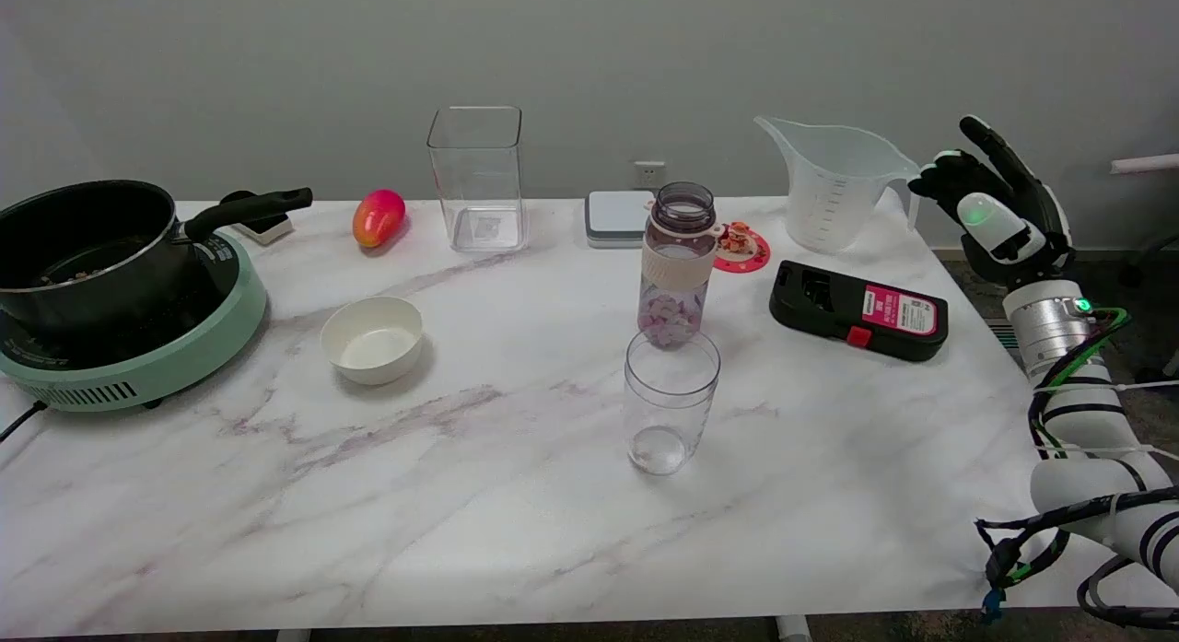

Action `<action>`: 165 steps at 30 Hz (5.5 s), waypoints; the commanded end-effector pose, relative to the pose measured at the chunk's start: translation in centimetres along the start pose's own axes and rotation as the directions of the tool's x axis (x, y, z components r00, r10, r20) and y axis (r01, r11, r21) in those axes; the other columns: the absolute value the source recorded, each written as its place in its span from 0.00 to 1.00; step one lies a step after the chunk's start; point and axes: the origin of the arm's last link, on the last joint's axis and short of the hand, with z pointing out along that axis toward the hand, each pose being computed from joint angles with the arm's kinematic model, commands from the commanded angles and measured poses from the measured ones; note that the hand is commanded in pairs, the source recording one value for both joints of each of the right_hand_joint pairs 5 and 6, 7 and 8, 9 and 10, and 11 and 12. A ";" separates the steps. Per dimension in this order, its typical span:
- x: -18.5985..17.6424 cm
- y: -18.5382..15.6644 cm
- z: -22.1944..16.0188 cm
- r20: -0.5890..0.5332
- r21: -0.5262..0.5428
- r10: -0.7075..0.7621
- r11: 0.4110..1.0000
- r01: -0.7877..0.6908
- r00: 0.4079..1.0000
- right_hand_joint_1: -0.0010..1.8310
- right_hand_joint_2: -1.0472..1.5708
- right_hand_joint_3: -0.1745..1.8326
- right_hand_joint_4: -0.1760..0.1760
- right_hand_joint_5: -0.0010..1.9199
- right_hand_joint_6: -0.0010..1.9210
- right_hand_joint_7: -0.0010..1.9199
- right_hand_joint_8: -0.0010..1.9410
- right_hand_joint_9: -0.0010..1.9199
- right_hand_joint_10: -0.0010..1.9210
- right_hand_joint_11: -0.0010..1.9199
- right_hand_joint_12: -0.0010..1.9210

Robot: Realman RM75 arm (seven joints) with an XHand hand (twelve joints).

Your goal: Pick up the bottle.

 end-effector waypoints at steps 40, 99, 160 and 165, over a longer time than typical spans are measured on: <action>-6.0 4.4 2.1 0.186 -0.120 -0.017 0.992 0.040 0.982 0.70 0.34 0.71 0.50 0.46 0.46 0.58 0.57 0.65 0.65 0.67 0.67; -14.1 11.8 3.3 0.374 -0.208 -0.176 0.941 0.267 0.911 0.73 0.20 0.64 0.50 0.19 0.19 0.39 0.39 0.31 0.31 0.35 0.35; -15.9 13.3 3.2 0.373 -0.233 -0.148 0.941 0.247 0.916 0.75 0.31 0.61 0.50 0.24 0.24 0.42 0.41 0.35 0.35 0.38 0.38; -15.5 13.3 3.4 0.366 -0.236 -0.156 0.938 0.254 0.917 0.74 0.27 0.65 0.50 0.24 0.24 0.40 0.40 0.33 0.33 0.37 0.37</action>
